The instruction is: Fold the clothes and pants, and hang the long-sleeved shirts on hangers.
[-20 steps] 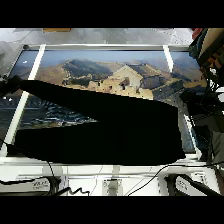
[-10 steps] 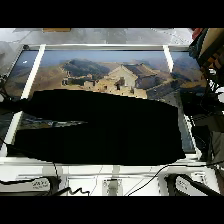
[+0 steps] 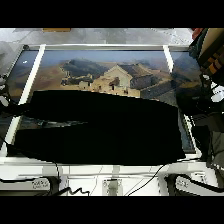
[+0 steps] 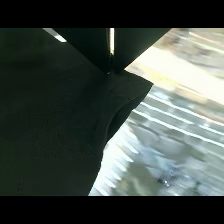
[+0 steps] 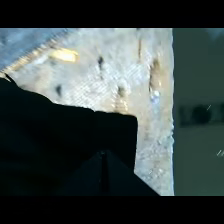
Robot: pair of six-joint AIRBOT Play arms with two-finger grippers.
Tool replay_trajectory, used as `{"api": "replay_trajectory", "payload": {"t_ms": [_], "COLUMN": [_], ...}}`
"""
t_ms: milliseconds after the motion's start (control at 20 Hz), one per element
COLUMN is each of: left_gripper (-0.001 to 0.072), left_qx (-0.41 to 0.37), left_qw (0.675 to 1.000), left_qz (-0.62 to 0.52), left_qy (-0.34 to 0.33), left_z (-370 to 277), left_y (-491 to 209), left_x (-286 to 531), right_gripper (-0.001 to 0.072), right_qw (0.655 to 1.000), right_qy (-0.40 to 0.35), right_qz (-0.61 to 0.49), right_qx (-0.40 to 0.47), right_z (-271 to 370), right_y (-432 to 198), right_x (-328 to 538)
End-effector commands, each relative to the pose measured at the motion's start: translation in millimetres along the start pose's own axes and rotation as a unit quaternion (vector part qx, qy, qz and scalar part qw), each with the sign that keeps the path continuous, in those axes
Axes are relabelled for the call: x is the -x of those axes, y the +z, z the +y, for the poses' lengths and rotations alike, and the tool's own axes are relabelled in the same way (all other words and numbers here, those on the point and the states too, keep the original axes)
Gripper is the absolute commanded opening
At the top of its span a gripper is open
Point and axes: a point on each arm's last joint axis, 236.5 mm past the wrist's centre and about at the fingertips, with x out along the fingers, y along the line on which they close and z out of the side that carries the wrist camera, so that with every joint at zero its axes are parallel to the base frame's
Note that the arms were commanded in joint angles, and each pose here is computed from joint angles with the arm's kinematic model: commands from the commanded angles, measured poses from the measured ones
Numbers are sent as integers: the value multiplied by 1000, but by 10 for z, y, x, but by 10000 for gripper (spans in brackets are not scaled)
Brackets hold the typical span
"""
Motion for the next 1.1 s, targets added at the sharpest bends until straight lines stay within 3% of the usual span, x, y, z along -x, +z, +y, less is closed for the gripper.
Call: {"api": "replay_trajectory", "payload": {"t_ms": [0, 150, 200, 250, 300, 350, 750, 850, 1050], "left_gripper": [16, 16, 16, 16, 16, 16, 16, 16, 16], "left_qx": [-4, -4, -4, -5, -5, -5, -5, -5, -5], "left_qw": [1000, 1000, 1000, 1000, 1000, 1000, 1000, 1000, 1000], "left_qz": [-2, -3, -3, -3, -3, -3, -3, -3, -3], "left_qy": [4, 4, 4, 4, 3, 3, 3, 3, 3], "left_z": [18, 18, 17, 10, 6, 6, 6, 6, 5], "left_y": [7, 12, 13, 13, 14, 13, 13, 12, 11], "left_x": [-6, -6, -6, -6, -5, -5, -5, -6, -6], "right_gripper": [26, 26, 57, 295, 615, 720, 690, 607, 591], "right_qw": [995, 983, 978, 974, 971, 966, 953, 950, 945], "right_qy": [27, 85, 97, 98, 96, 94, 173, 171, 196], "right_qz": [49, 83, 95, 102, 104, 109, 188, 194, 177], "right_qx": [-81, -138, -161, -176, -194, -214, -166, -174, -191], "right_z": [-197, -360, -430, -501, -562, -577, 4, -14, 101], "right_y": [-267, -513, -610, -672, -704, -728, -993, -1049, -983], "right_x": [-214, -153, -127, -119, -130, -152, -503, -638, -856]}}
